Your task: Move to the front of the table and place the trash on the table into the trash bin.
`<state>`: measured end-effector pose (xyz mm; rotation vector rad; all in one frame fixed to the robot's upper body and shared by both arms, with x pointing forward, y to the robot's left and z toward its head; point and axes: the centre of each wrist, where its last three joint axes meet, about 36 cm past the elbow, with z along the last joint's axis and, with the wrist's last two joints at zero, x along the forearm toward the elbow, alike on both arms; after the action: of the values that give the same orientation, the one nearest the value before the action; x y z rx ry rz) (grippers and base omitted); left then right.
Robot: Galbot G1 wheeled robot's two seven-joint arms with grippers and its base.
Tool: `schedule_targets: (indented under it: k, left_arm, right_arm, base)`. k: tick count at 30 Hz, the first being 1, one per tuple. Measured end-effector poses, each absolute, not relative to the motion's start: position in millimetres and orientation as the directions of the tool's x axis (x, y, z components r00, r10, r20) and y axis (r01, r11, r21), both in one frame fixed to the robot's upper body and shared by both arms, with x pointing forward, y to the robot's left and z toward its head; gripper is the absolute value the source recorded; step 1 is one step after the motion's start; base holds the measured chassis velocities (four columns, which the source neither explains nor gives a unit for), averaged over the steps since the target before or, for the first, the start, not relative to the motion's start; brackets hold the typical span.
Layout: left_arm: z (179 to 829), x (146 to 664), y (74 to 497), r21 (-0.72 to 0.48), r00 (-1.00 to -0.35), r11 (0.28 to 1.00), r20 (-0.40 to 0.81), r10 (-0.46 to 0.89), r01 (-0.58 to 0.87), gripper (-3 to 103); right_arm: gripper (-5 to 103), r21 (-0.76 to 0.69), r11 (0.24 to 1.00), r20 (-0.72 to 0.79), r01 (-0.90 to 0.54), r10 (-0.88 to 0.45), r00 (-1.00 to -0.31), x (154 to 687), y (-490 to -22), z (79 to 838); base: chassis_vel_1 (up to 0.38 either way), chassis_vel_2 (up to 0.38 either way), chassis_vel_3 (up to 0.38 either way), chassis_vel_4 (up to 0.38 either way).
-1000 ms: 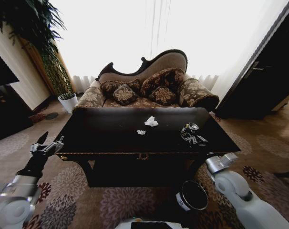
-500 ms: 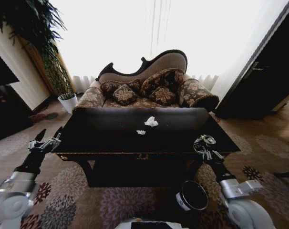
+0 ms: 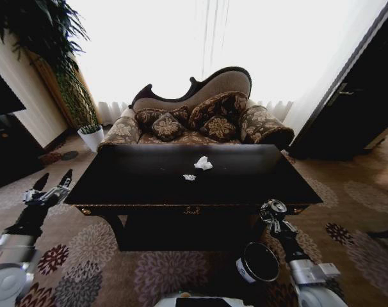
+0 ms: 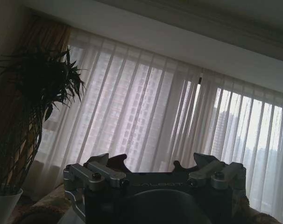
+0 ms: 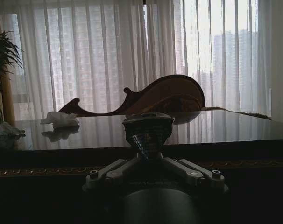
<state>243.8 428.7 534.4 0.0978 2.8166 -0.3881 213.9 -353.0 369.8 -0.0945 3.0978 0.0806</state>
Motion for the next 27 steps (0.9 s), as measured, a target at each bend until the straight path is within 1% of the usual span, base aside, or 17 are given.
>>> schedule_targets:
  k: [3,4,5,6,7,9,12,16,17,18,19,21,27]
  left_arm:
    - [535,243,428,-0.252,-0.954,0.962,-0.298,0.028,0.107,100]
    - [535,243,428,-0.252,-0.954,0.962,-0.298,0.028,0.107,100]
    - [536,243,429,-0.249,-0.955,0.963,-0.297,0.027,0.105,100]
    - [538,241,431,-0.245,-0.954,0.964,-0.298,0.026,0.103,100]
    - [538,241,431,-0.245,-0.954,0.964,-0.298,0.026,0.103,100]
    - [539,241,433,-0.242,-0.954,0.965,-0.299,0.026,0.102,100]
    - [539,241,433,-0.242,-0.954,0.965,-0.299,0.025,0.101,100]
    - [539,240,431,-0.241,-0.955,0.965,-0.295,0.026,0.101,100]
    - [538,240,430,-0.240,-0.956,0.965,-0.293,0.027,0.101,100]
    - [538,240,430,-0.238,-0.957,0.966,-0.289,0.027,0.099,100]
    - [538,240,430,-0.238,-0.957,0.966,-0.289,0.027,0.099,100]
    - [540,239,429,-0.236,-0.958,0.967,-0.285,0.023,0.094,100]
    - [547,234,429,-0.219,-0.960,0.972,-0.279,0.024,0.087,100]
  right_arm:
    - [0,0.034,0.995,0.035,-0.092,-0.093,-0.995,201,-360,327]
    - [0,0.034,0.995,0.035,-0.092,-0.093,-0.995,201,-360,327]
    - [0,0.024,0.995,0.077,-0.101,-0.103,-0.992,196,-363,304]
    - [0,0.005,0.994,0.162,-0.112,-0.111,-0.981,186,-370,267]
    - [0,0.005,0.994,0.162,-0.112,-0.111,-0.981,186,-370,267]
    - [0,-0.006,0.993,0.233,-0.115,-0.110,-0.966,181,-377,241]
    - [0,-0.027,0.992,0.293,-0.126,-0.112,-0.949,185,-385,218]
    - [0,-0.076,0.986,0.343,-0.151,-0.117,-0.932,196,-402,198]
    - [0,-0.098,0.982,0.351,-0.160,-0.116,-0.929,200,-409,194]
    - [0,-0.150,0.972,0.359,-0.183,-0.119,-0.926,209,-424,186]
    - [0,-0.150,0.972,0.359,-0.183,-0.119,-0.926,209,-424,186]
    - [0,-0.196,0.961,0.386,-0.195,-0.107,-0.916,218,-445,175]
    - [0,-0.229,0.957,0.454,-0.178,-0.056,-0.889,227,-473,152]
  base:
    - [0.000,0.000,0.000,0.000]
    - [0.000,0.000,0.000,0.000]
    - [0.000,0.000,0.000,0.000]
    - [0.000,0.000,0.000,0.000]
    - [0.000,0.000,0.000,0.000]
    - [0.000,0.000,0.000,0.000]
    - [0.000,0.000,0.000,0.000]
    - [0.000,0.000,0.000,0.000]
    - [0.000,0.000,0.000,0.000]
    - [0.000,0.000,0.000,0.000]
    - [0.000,0.000,0.000,0.000]
    - [0.000,0.000,0.000,0.000]
    - [0.000,0.000,0.000,0.000]
